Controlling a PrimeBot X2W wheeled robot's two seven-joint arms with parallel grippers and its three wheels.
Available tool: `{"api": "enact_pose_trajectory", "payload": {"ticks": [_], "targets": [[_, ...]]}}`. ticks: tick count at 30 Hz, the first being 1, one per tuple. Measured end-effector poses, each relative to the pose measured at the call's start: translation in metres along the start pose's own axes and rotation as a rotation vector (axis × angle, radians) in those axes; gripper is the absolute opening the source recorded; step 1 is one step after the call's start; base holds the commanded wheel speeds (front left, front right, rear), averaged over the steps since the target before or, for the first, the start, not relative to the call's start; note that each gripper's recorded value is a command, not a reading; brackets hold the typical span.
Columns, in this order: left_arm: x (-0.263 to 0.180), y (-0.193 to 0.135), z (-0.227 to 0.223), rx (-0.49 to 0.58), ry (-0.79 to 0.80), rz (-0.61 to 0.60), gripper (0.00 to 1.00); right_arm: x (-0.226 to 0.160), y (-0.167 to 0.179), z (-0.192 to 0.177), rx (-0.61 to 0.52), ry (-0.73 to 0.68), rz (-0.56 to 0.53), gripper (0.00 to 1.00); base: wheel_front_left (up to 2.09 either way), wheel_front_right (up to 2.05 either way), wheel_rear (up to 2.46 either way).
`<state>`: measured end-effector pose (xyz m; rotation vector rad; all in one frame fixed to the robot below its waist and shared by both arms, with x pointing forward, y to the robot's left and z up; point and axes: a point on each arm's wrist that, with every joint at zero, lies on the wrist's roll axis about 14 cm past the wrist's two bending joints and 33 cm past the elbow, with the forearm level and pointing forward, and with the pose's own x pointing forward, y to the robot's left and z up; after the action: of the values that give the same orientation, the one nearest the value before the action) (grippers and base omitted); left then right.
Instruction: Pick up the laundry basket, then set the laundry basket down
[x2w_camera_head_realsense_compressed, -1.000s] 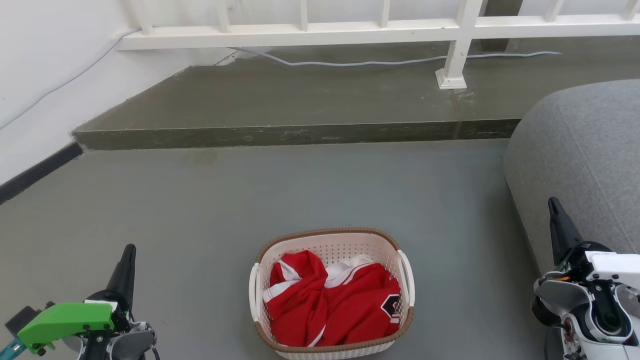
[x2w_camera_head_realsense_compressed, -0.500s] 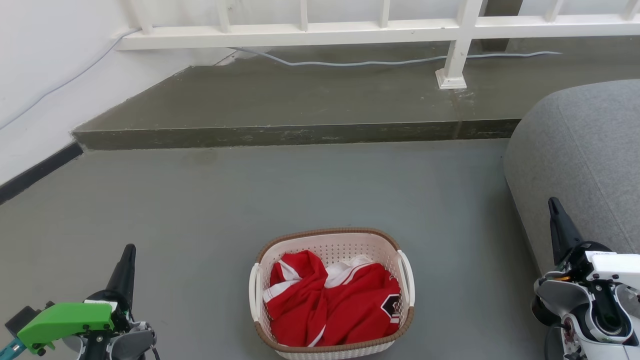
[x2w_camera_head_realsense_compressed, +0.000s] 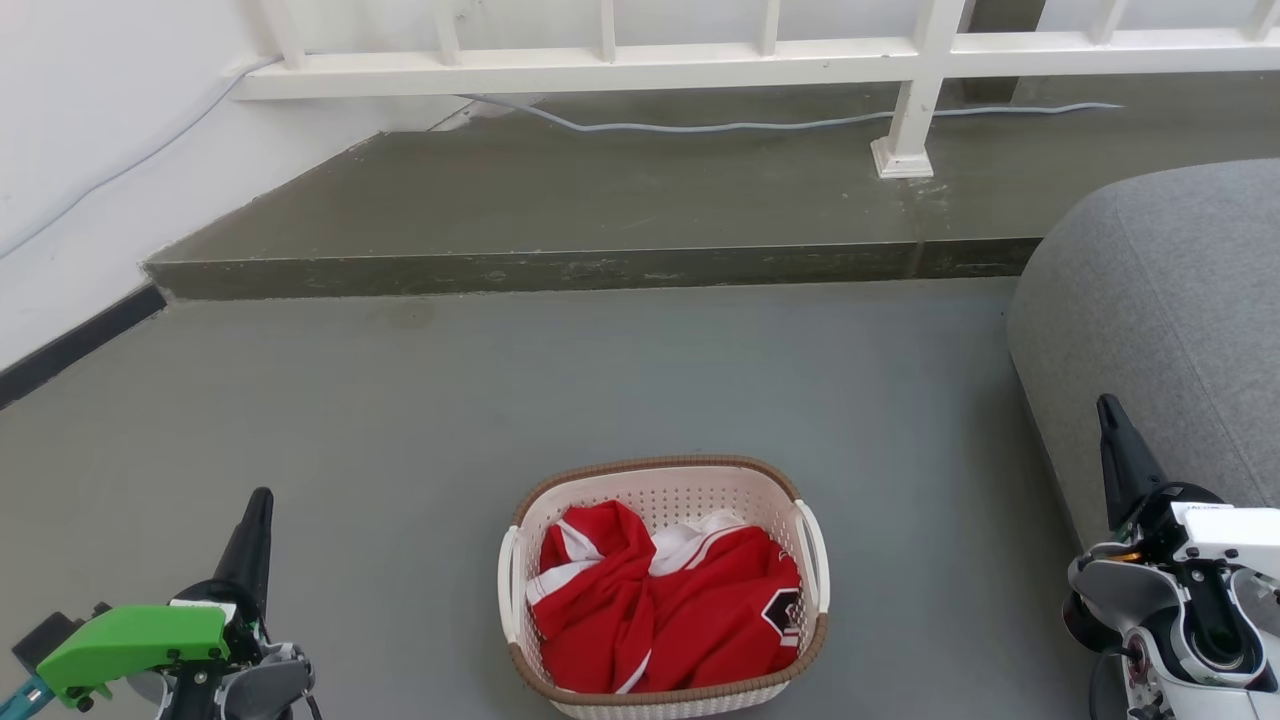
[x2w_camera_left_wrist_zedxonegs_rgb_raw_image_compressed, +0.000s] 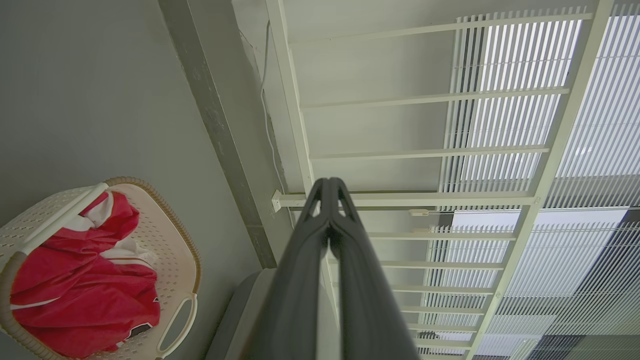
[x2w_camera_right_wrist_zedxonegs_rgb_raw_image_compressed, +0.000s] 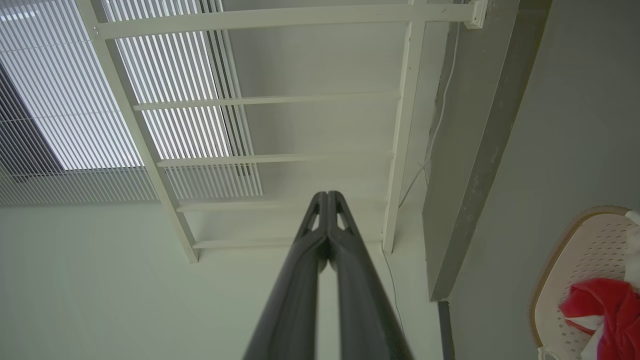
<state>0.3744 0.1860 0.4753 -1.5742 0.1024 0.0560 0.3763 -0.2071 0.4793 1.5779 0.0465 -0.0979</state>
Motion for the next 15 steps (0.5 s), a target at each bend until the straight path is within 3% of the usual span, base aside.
{"api": "enact_pose_trajectory", "payload": {"ticks": [15], "targets": [[0.0001,-0.0001,-0.0008,-0.003,0.0,-0.001,0.0,0.0,0.0,0.0,0.0,0.0,0.0,0.0,0.0,0.0,0.0]]}}
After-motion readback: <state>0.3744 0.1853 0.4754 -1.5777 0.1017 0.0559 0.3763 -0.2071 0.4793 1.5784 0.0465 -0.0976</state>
